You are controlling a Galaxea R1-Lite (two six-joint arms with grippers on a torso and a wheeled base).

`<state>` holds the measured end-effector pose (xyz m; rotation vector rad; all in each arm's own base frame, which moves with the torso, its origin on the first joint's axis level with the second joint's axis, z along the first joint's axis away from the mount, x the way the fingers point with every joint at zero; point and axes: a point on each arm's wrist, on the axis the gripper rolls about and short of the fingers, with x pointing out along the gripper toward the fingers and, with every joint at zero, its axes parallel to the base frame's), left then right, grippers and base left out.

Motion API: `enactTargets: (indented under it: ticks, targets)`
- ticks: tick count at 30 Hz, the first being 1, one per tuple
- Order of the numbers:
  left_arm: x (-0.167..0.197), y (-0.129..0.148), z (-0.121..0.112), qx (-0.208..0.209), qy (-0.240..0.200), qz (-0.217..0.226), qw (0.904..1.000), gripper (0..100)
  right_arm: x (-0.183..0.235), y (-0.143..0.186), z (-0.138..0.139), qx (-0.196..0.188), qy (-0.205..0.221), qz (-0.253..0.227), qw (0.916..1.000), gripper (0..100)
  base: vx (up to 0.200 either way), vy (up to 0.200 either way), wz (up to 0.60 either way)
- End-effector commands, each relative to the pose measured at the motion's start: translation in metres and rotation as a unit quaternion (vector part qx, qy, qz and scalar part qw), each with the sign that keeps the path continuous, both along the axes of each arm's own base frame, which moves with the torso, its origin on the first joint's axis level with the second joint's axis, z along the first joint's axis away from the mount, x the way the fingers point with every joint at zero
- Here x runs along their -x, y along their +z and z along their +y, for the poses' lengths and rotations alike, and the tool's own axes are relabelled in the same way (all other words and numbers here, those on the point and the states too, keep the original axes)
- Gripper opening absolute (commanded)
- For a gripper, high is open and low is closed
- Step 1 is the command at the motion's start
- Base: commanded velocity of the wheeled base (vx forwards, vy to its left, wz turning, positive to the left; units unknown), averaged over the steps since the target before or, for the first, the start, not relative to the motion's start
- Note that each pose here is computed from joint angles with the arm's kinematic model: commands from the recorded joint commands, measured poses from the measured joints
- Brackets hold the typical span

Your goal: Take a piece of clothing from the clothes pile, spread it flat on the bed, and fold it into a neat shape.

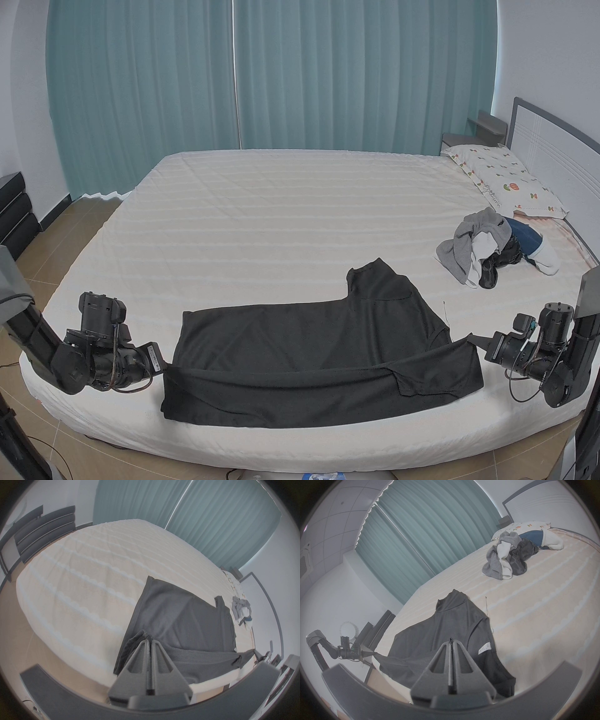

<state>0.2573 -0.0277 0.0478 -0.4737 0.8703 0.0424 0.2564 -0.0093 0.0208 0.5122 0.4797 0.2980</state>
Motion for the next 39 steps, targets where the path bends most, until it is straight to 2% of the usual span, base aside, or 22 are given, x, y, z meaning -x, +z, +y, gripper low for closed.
enactTargets:
  ticks: [1,10,25,30,31,32,33,36,39]
  targets:
    - [-0.027,-0.04,-0.002,0.016,0.033,0.018,0.9992,0,-0.025,-0.031,-0.001,0.007,-0.019,0.022,0.9996,0,0.0,0.0,0.0]
    - [-0.039,-0.079,-0.004,0.004,0.05,0.016,0.9986,0,-0.039,-0.055,0.002,0.02,-0.037,0.04,0.9984,0,0.0,0.0,0.0]
    - [-0.039,-0.081,-0.003,0.0,0.056,0.02,0.9983,0,-0.051,-0.067,0.009,0.024,-0.041,0.038,0.9982,0,0.0,0.0,0.0]
    - [-0.042,-0.081,-0.004,0.016,0.073,0.02,0.997,0,-0.056,-0.073,0.012,0.03,-0.049,0.039,0.9976,0,0.0,0.0,0.0]
    - [-0.042,-0.081,-0.004,0.017,0.072,0.02,0.997,0,-0.056,-0.073,0.012,0.03,-0.049,0.04,0.9976,100,0.0,0.0,0.0]
    - [-0.042,-0.081,-0.004,0.017,0.073,0.019,0.997,0,-0.056,-0.075,0.012,0.029,-0.048,0.042,0.9975,100,0.0,0.0,0.0]
    - [-0.042,-0.081,-0.004,0.017,0.073,0.019,0.997,100,-0.056,-0.075,0.012,0.029,-0.048,0.042,0.9975,100,0.0,0.0,0.0]
    - [-0.042,-0.08,-0.004,0.019,0.074,0.018,0.9969,100,-0.054,-0.071,0.012,0.025,-0.051,0.042,0.9975,100,0.0,0.0,0.0]
    - [-0.042,-0.078,-0.003,0.022,0.074,0.014,0.997,100,-0.054,-0.061,0.012,-0.003,-0.064,0.038,0.9972,100,0.0,0.0,0.0]
